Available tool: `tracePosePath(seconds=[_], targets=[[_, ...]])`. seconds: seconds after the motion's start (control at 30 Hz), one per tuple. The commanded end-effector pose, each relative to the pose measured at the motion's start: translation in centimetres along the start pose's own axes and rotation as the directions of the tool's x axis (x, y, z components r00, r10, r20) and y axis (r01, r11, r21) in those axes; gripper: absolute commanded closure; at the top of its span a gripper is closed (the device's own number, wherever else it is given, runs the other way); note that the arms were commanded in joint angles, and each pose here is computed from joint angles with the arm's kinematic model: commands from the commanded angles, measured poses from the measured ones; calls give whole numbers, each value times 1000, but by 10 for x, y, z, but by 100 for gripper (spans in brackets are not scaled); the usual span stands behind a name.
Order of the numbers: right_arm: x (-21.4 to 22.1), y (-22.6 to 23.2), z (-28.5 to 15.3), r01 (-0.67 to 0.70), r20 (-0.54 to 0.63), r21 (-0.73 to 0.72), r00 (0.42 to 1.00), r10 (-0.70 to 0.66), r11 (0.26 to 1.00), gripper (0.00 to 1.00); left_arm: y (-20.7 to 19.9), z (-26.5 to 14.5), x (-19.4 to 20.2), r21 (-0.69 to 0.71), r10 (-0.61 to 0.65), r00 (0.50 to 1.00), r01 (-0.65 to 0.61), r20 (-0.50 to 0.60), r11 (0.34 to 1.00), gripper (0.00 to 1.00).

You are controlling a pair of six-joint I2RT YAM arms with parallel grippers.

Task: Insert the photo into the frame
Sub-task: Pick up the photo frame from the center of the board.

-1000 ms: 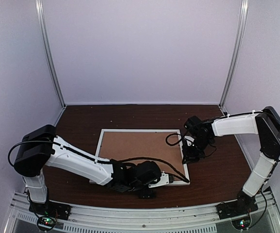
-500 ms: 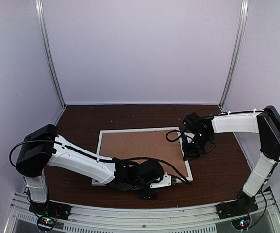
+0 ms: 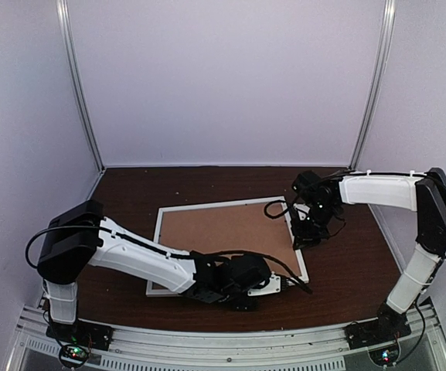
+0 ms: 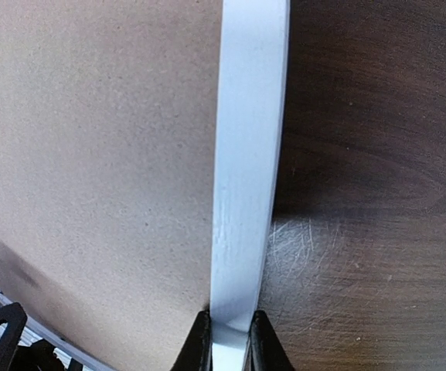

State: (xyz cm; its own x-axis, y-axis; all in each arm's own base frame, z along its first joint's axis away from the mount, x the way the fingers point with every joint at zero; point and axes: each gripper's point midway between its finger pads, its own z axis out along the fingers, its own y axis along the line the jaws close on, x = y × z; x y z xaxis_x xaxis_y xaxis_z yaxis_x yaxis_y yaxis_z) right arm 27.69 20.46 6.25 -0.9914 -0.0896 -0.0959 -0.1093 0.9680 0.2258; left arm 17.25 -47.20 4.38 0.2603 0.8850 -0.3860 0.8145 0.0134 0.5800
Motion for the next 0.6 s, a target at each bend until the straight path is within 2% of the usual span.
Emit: tracePosePath(seconds=[0.0, 0.37, 0.47, 0.57], targets=[[-2, 19, -28, 54, 32, -82, 998, -52, 995, 100, -2, 19, 22, -49, 50, 994, -55, -99, 997, 7], [3, 16, -23, 60, 14, -76, 998, -59, 995, 100, 8, 13, 20, -83, 23, 995, -32, -99, 996, 29], [3, 15, -23, 66, 11, -66, 998, -65, 996, 95, 11, 11, 18, -93, 9, 996, -17, -89, 996, 36], [4, 13, -22, 71, 6, -59, 998, -70, 996, 89, 13, 9, 15, -100, -7, 997, -1, -79, 995, 38]])
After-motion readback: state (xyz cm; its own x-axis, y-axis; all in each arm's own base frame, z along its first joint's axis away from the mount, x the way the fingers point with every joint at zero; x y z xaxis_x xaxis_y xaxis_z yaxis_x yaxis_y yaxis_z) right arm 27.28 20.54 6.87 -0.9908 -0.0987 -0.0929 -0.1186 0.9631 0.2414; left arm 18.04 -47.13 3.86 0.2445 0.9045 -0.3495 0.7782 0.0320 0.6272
